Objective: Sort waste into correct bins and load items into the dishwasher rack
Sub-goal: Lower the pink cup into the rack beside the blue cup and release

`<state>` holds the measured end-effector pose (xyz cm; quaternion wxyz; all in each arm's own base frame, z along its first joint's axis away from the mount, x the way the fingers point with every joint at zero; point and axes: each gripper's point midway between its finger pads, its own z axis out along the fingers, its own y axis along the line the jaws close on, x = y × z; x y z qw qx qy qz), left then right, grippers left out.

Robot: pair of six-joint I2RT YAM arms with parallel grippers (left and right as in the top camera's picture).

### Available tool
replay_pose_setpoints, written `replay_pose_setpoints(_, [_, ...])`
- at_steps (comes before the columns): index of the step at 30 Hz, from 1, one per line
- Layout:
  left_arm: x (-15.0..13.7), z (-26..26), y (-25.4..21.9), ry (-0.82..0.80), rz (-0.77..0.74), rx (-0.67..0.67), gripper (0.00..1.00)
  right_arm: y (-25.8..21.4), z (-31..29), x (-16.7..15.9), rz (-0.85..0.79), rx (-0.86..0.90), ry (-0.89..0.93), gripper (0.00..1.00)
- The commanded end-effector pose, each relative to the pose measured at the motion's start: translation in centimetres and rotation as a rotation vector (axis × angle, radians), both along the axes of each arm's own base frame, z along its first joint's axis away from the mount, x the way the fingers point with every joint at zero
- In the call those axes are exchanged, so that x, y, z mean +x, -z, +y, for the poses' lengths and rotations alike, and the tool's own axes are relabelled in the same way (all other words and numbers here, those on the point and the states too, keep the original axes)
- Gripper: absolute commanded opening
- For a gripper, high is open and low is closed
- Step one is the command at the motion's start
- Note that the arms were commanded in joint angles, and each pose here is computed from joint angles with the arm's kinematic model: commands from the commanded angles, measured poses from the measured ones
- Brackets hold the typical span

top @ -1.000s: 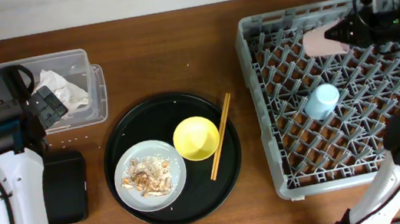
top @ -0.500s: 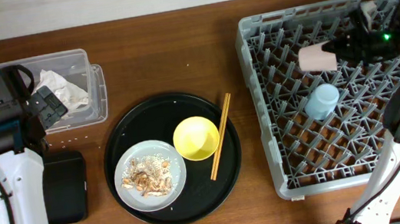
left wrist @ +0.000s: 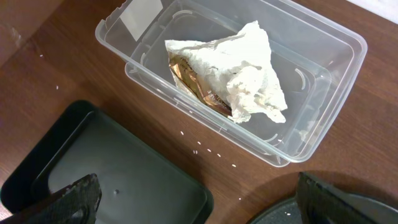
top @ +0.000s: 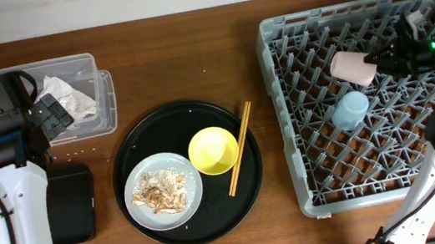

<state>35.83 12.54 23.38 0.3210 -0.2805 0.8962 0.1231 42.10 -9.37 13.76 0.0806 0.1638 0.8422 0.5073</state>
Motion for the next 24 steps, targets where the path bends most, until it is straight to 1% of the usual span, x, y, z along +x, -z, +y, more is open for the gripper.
replay_pose_setpoints(1, [-0.1, 0.4, -0.2, -0.009, 0.0, 0.011, 0.99, 1.4, -2.2, -1.6, 0.121, -0.058, 0.039, 0.2])
replay_pose_setpoints(6, [-0.1, 0.4, -0.2, -0.009, 0.0, 0.011, 0.99, 1.8, -5.7, -3.7, 0.244, -0.155, 0.126, 0.2])
replay_pose_setpoints(10, [-0.1, 0.4, -0.2, -0.009, 0.0, 0.011, 0.99, -0.2, -7.5, -4.8, 0.252, -0.213, 0.195, 0.21])
replay_pose_setpoints(13, [-0.1, 0.4, -0.2, -0.009, 0.0, 0.011, 0.99, -3.1, -8.1, -5.5, 0.23, -0.277, 0.255, 0.21])
replay_pose_setpoints(15, [-0.1, 0.4, -0.2, -0.009, 0.0, 0.011, 0.99, -5.4, -8.4, -6.0, 0.206, -0.359, 0.29, 0.21])
replay_pose_setpoints(19, [-0.1, 0.4, -0.2, -0.009, 0.0, 0.011, 0.99, -10.6, -6.4, -6.1, 0.057, -0.484, 0.281, 0.21])
replay_pose_setpoints(20, [-0.1, 0.4, -0.2, -0.009, 0.0, 0.011, 0.99, -12.2, -5.0, -6.0, 0.004, -0.51, 0.261, 0.21])
replay_pose_setpoints(24, [-0.1, 0.4, -0.2, -0.009, 0.0, 0.011, 0.99, -15.3, 0.1, -5.8, -0.104, -0.547, 0.164, 0.21])
